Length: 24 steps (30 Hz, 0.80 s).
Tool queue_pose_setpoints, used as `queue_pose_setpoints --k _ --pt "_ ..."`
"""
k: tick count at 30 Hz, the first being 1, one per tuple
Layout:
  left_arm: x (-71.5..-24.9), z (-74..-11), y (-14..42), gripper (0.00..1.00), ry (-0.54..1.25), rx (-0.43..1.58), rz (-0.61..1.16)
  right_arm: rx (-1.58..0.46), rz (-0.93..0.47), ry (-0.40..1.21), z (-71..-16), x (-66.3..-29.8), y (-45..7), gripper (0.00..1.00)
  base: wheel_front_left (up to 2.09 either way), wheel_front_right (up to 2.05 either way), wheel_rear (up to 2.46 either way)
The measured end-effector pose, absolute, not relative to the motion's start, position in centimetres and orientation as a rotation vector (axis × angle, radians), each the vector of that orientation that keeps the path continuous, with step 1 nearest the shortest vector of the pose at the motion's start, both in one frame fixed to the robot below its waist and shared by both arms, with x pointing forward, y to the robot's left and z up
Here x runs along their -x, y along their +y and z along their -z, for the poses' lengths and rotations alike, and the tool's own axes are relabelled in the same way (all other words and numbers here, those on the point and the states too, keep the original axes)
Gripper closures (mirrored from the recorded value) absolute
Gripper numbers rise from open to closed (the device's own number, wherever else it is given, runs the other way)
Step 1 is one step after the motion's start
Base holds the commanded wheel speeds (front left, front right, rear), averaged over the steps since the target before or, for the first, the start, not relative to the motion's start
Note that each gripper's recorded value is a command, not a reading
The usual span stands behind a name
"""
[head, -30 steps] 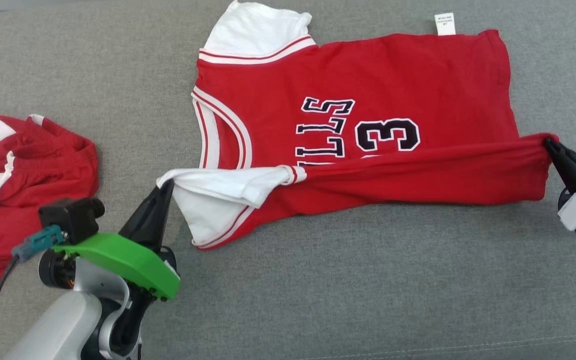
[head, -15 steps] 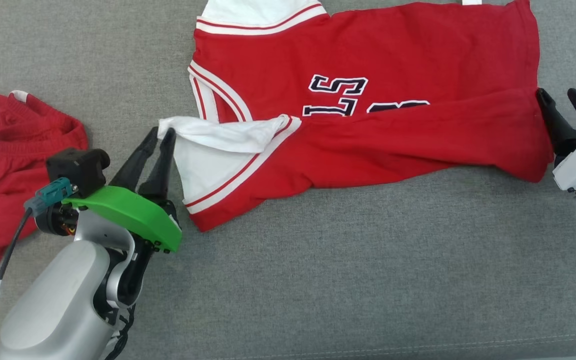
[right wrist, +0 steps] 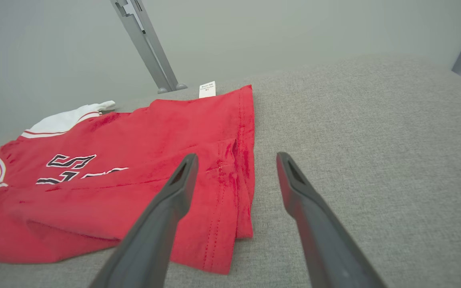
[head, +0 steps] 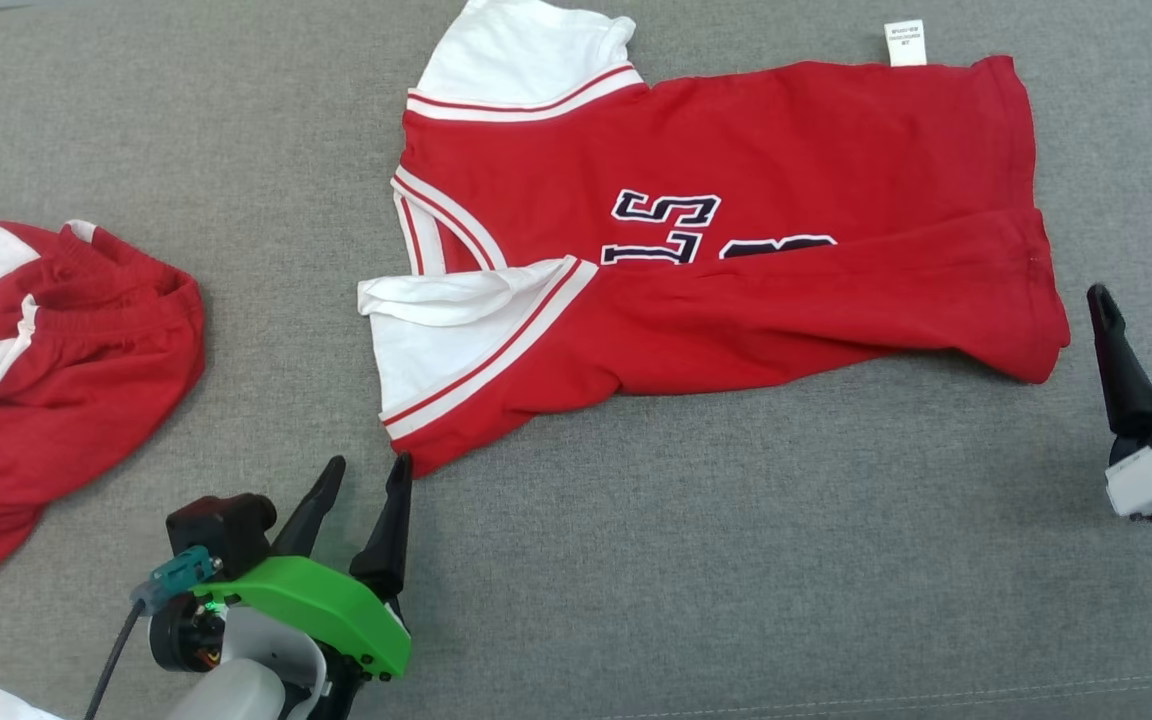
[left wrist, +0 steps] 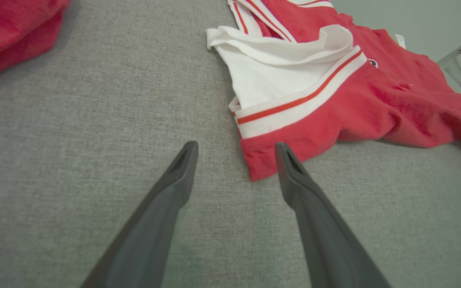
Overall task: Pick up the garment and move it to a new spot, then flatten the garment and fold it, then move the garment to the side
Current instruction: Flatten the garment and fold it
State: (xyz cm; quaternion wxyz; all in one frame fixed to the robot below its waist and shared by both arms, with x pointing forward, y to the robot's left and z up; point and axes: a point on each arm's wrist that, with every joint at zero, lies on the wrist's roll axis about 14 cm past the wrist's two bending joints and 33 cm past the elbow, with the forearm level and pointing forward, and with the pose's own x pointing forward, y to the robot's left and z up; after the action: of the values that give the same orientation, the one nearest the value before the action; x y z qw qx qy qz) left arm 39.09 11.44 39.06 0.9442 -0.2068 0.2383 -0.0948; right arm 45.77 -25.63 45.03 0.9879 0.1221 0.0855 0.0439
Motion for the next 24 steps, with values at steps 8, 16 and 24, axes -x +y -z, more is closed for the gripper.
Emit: queue_pose_setpoints --k 8,16,24 --pt "-38.2 -37.7 9.8 0.00 0.565 0.422 0.227 -0.294 -0.045 0.220 -44.1 -43.2 -25.9 0.00 0.00 0.00 0.00" --pt "-39.5 -37.2 8.6 1.00 0.575 0.407 0.271 -0.380 -0.034 0.293 -42.1 -42.8 -24.5 0.00 0.00 0.00 0.00" --pt "-40.2 -37.8 9.4 1.00 0.509 0.363 0.288 -0.361 -0.032 0.338 -40.5 -44.3 -24.3 0.00 0.00 0.00 0.00"
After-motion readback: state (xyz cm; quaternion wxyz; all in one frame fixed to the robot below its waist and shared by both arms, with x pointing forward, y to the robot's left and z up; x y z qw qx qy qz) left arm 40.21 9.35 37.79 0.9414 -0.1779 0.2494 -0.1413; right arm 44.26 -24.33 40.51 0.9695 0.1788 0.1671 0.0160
